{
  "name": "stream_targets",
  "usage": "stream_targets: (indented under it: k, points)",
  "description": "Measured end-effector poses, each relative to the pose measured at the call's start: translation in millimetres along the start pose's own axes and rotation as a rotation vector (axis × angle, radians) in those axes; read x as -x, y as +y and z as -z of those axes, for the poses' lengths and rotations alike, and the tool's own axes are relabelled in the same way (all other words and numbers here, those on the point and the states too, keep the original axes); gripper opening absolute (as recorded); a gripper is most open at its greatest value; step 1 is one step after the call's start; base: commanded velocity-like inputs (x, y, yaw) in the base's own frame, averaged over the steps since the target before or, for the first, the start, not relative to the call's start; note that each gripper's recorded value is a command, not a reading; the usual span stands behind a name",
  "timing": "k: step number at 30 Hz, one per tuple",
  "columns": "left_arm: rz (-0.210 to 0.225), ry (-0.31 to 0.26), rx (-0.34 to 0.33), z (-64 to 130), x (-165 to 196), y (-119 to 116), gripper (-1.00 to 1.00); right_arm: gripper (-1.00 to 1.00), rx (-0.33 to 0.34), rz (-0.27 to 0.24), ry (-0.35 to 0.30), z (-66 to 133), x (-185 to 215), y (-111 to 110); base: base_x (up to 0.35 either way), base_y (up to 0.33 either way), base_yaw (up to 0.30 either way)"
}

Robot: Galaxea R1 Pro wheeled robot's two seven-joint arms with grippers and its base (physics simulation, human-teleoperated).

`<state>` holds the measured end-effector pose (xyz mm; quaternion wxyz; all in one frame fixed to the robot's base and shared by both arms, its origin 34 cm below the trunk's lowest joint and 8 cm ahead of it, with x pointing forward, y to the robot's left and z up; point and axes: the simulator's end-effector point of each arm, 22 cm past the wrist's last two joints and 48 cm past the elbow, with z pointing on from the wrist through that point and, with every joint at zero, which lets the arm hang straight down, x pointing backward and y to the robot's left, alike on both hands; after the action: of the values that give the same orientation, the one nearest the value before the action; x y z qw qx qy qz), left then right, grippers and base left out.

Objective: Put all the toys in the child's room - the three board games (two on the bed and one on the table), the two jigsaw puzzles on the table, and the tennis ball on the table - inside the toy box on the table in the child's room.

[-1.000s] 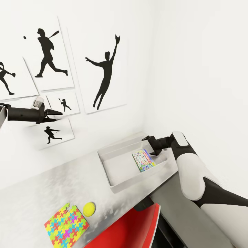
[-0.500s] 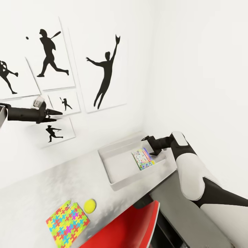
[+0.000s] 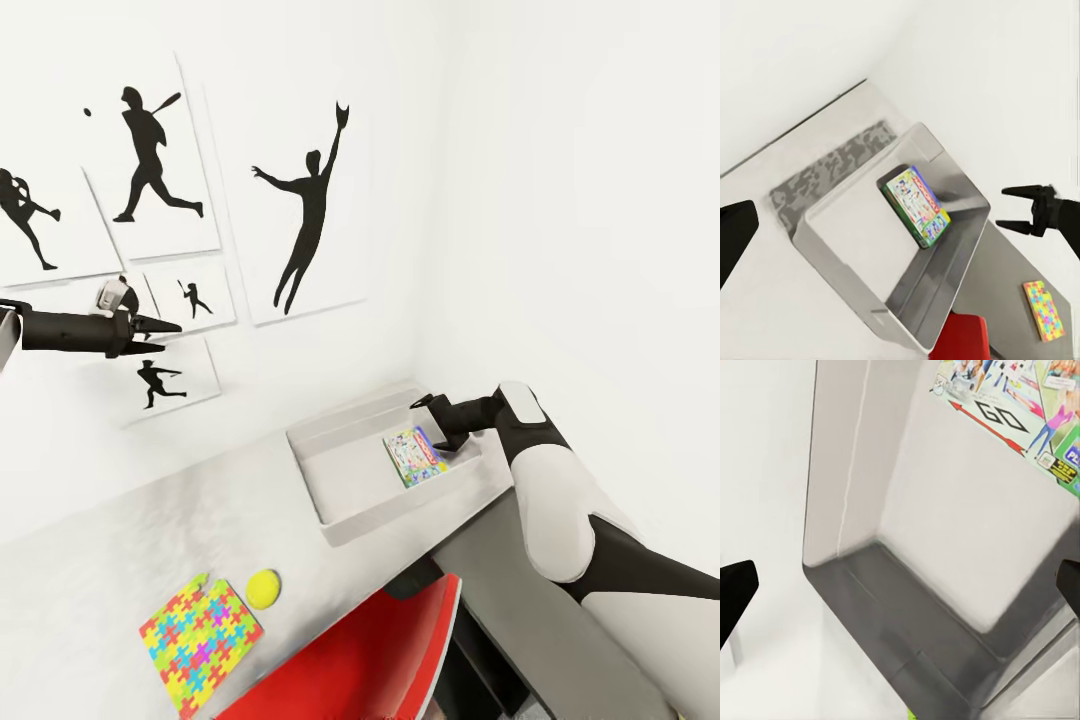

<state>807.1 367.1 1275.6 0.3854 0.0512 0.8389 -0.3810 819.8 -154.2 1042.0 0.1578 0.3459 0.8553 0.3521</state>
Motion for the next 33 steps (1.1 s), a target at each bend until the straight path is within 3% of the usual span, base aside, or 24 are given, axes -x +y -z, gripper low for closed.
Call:
stream_targets:
  k: [10,18,33]
  points:
    - [-0.004,0.004,-0.071,1.1,-1.0,-16.0,1.00,1.00,0.003,0.001,0.001,0.5,-0.5,0.9,-0.160,0.039,-0.033]
    - [-0.007,0.003,-0.078,2.5,-0.2,-18.9,1.00,1.00,0.005,0.004,0.000,1.9,-0.6,2.6,-0.057,0.003,-0.177]
    - [-0.009,0.005,-0.076,3.0,-0.5,-19.7,1.00,1.00,0.009,0.005,0.000,2.3,-1.5,4.3,-0.063,0.000,-0.014]
